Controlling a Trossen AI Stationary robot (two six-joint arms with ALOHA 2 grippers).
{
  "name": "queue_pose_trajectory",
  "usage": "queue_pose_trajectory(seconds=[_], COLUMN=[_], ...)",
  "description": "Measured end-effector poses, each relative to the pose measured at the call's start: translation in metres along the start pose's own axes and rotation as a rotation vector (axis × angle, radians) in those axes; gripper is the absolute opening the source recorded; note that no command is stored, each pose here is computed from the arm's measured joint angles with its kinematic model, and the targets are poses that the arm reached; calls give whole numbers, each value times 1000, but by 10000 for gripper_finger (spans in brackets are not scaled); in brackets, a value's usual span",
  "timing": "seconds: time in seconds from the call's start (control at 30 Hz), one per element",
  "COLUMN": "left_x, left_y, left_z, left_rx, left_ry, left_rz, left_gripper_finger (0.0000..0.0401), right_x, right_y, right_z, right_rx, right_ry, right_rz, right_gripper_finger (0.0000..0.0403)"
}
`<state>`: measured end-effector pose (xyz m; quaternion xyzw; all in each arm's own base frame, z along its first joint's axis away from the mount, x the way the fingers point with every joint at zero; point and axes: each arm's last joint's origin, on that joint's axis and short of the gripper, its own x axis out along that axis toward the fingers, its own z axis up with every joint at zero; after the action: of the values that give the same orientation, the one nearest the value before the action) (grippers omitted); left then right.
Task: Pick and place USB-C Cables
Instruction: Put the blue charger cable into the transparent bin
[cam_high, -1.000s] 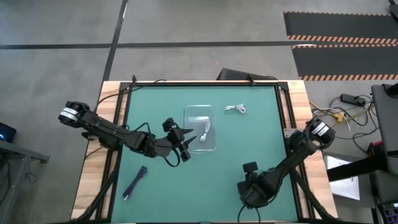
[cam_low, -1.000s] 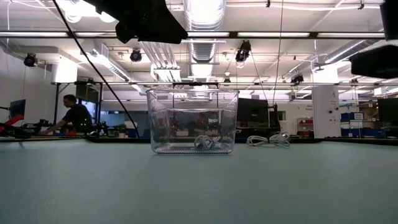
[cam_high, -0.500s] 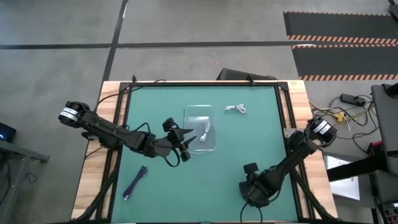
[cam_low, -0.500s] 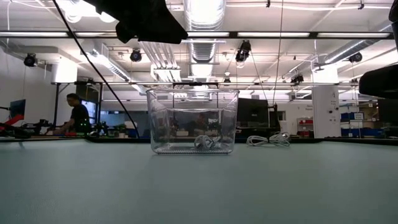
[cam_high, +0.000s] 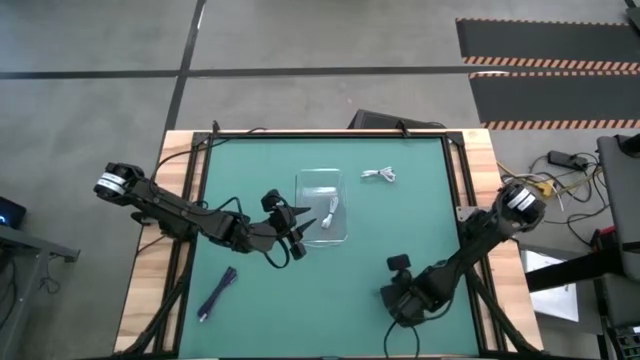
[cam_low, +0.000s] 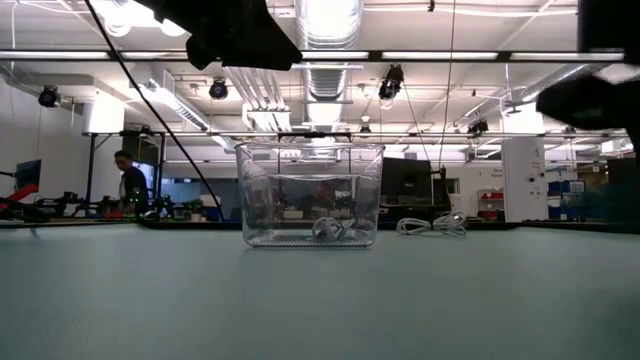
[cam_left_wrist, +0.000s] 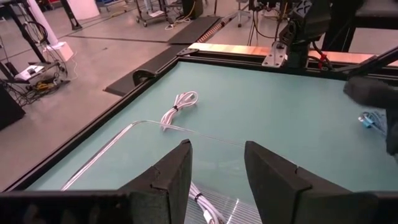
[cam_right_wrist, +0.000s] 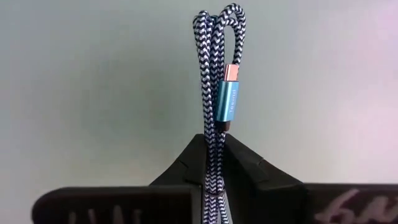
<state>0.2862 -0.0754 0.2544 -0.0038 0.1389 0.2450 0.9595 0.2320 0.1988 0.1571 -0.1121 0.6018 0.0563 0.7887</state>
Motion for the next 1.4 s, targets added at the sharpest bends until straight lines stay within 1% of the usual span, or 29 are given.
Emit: queue_pose_trajectory(seconds=[0.13,0.27,0.4,0.47,0.67,0.8,0.97,1.17,1.3,1.4], left_x=[0,0,0,0,-1,-1,-2,-2,-3,-3], left_y=[0,-1,-2,-2,-2,-3,-4,-5,-5,-5], left_z=[1,4,7,8,11,15,19,22,24,25], left_rx=[-10,-36,-54,-61,-96,-129,-156,-176,-185,-197], left_ry=[-6,-31,-55,-62,-89,-119,-144,-164,-173,-184], left_rz=[-2,-13,-19,-21,-28,-44,-63,-73,-76,-81], left_gripper_finger=[132,132,132,132,132,132,132,132,132,132], right_x=[-13,-21,-19,-19,-24,-36,-53,-64,-69,-71], right_y=[-6,-13,-22,-30,-57,-76,-96,-119,-134,-142], right_z=[-1,-1,-4,-3,-1,-1,-1,2,6,6], right_rx=[1,5,-49,-63,-112,-145,-177,-202,-182,-159], right_ry=[-123,-316,-490,-598,-902,-1070,-1201,-1272,-1355,-1383], right_rz=[-63,-141,-189,-208,-221,-188,-175,-169,-173,-158], right_gripper_finger=[23,22,22,22,22,22,22,22,22,22])
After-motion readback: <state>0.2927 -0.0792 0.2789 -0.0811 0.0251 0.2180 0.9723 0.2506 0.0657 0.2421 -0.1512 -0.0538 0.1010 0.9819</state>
